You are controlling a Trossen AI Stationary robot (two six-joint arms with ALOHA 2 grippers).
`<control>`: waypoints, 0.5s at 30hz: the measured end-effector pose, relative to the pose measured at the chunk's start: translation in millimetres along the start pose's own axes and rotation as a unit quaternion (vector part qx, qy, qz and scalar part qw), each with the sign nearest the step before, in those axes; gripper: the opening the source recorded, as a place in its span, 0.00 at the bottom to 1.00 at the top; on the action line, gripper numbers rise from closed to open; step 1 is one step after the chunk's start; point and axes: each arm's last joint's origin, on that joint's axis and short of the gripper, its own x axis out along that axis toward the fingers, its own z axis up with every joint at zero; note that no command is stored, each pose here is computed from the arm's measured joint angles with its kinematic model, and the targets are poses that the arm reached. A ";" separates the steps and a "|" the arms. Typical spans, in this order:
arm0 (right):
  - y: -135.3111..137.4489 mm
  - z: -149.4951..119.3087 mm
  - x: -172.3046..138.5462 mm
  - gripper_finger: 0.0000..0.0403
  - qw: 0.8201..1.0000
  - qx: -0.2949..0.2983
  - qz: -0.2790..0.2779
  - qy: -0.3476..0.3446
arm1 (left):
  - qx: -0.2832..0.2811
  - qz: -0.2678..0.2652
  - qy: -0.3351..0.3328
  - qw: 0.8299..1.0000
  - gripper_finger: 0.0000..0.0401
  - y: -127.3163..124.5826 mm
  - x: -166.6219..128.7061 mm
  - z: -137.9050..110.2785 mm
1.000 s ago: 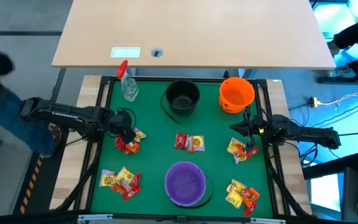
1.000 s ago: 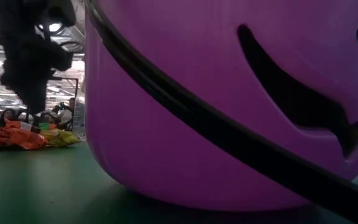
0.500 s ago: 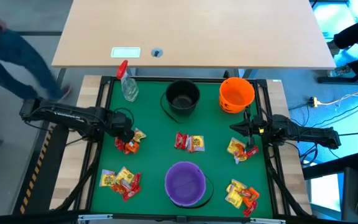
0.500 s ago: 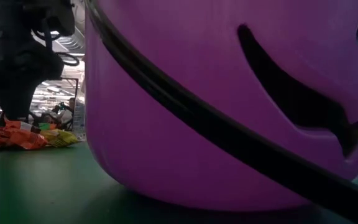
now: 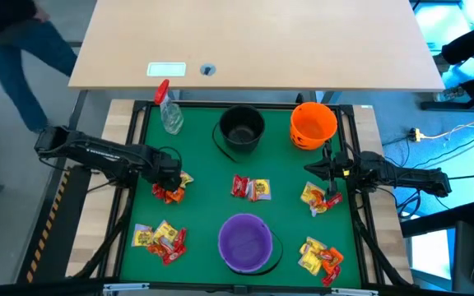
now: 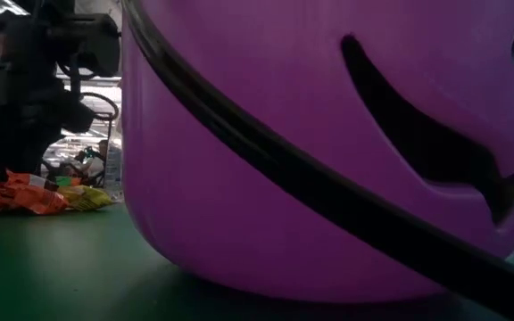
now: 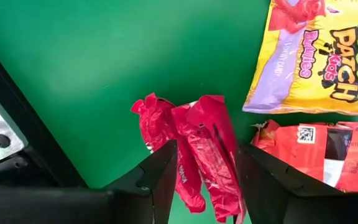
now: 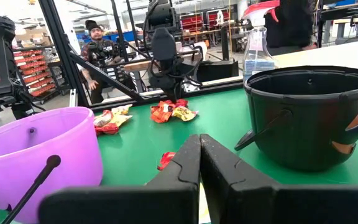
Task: Organize candy in baskets
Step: Put the red candy pack into the black bucket
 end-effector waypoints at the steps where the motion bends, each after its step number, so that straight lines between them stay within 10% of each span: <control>1: 0.0 0.0 0.0 0.02 1.000 0.000 0.000 0.000 | 0.000 0.002 0.001 1.000 0.37 -0.9 1.1 0.3; 15: 0.0 0.0 0.0 0.02 1.000 0.000 0.000 0.000 | 0.001 0.014 0.003 1.000 0.29 -7.3 9.1 2.7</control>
